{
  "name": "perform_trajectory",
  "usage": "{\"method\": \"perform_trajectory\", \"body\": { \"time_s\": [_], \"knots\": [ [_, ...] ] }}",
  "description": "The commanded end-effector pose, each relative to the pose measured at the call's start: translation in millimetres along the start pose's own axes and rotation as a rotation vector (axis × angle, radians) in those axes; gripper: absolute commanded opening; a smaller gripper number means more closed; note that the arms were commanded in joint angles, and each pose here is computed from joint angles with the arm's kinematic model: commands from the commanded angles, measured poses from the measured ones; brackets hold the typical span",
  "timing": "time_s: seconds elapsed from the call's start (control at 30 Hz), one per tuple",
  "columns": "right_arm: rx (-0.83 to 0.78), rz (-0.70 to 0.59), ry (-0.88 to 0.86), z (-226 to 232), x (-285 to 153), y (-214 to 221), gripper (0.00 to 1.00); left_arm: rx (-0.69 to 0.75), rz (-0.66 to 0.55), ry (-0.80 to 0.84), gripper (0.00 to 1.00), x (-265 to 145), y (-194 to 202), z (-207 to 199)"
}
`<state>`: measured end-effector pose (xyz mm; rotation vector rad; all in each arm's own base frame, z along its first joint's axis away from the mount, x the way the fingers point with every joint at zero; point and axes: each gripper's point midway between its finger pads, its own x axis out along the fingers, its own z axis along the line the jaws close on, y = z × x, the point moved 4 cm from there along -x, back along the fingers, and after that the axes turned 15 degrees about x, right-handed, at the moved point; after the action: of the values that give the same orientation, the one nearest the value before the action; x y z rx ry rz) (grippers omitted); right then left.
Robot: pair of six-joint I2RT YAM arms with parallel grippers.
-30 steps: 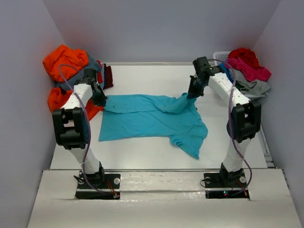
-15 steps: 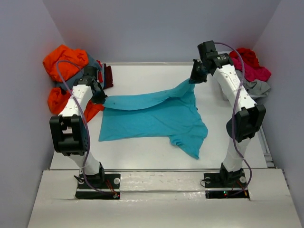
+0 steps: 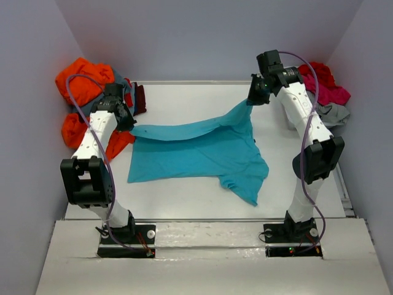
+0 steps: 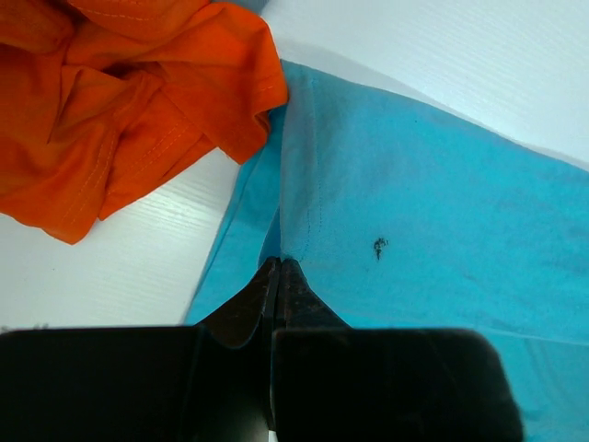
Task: Fold and stack the t-shirts
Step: Fold the flattened T-shirt at the center of the board.
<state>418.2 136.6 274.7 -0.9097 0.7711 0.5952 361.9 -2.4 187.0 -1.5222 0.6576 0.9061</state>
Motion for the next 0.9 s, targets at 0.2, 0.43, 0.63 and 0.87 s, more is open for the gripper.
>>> {"method": "perform_trajectory", "body": {
  "time_s": [0.2,0.43,0.63,0.87],
  "knots": [
    [-0.019,-0.11,-0.041,-4.3,-42.9,-3.1,0.07,-0.028,-0.147,-0.039,0.06,-37.5,-31.7,7.7],
    [-0.023,-0.091,0.004,-3.3,-16.6,-6.6,0.07,-0.045,-0.146,-0.027,0.06,-23.1,-53.0,4.2],
    [-0.011,-0.156,-0.016,10.9,-19.0,-27.6,0.07,-0.063,-0.181,-0.042,0.06,-21.8,-82.7,5.8],
    [0.019,-0.181,0.036,6.9,-1.2,-49.1,0.07,-0.086,-0.182,-0.055,0.06,-8.6,-102.3,11.1]
  ]
}}
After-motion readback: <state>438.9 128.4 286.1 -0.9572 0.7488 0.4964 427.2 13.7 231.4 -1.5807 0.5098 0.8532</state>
